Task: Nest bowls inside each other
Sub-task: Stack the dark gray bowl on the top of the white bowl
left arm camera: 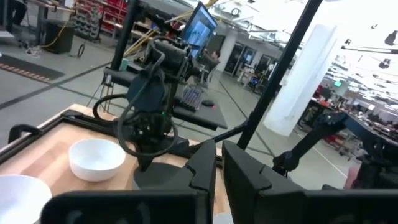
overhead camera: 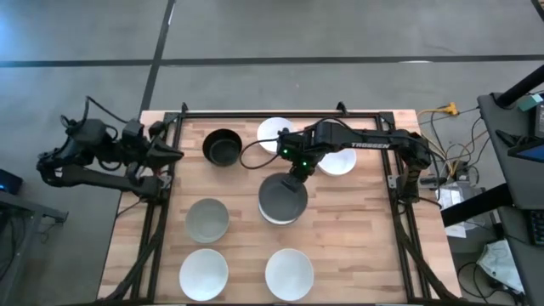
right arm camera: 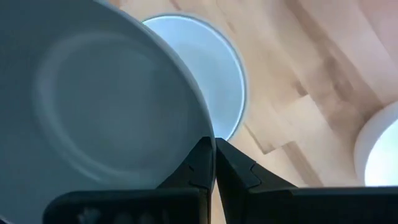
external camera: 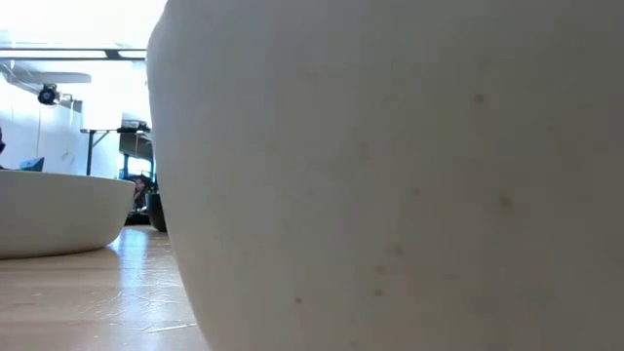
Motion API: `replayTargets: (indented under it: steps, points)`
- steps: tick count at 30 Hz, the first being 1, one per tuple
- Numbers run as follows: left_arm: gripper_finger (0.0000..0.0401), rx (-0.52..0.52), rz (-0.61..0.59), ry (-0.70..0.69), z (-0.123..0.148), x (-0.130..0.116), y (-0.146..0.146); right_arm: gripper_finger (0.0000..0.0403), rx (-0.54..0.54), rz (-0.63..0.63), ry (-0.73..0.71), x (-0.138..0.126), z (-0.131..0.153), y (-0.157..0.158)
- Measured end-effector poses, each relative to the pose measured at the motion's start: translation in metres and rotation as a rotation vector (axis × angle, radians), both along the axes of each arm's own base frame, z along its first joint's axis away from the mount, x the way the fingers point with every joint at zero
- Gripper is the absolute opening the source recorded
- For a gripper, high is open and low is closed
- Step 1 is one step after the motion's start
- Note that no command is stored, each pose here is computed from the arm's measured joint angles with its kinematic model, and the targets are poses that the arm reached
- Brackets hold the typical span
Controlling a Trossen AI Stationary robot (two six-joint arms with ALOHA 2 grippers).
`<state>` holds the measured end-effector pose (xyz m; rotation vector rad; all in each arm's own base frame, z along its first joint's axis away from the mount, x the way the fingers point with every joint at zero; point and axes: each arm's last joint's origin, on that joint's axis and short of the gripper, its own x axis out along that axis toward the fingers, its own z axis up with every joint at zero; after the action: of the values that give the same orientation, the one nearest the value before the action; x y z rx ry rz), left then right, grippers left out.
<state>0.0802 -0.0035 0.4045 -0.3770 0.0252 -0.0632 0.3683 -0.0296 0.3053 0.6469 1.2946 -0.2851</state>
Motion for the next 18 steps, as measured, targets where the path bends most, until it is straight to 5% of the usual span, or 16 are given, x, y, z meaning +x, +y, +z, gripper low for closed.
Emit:
replayTargets:
  steps: [18]
  points:
    - [0.0013, 0.028, 0.017, 0.007, -0.005, -0.008, 0.001, 0.0009, 0.002, 0.001, 0.131, 0.019, -0.044, -0.001]
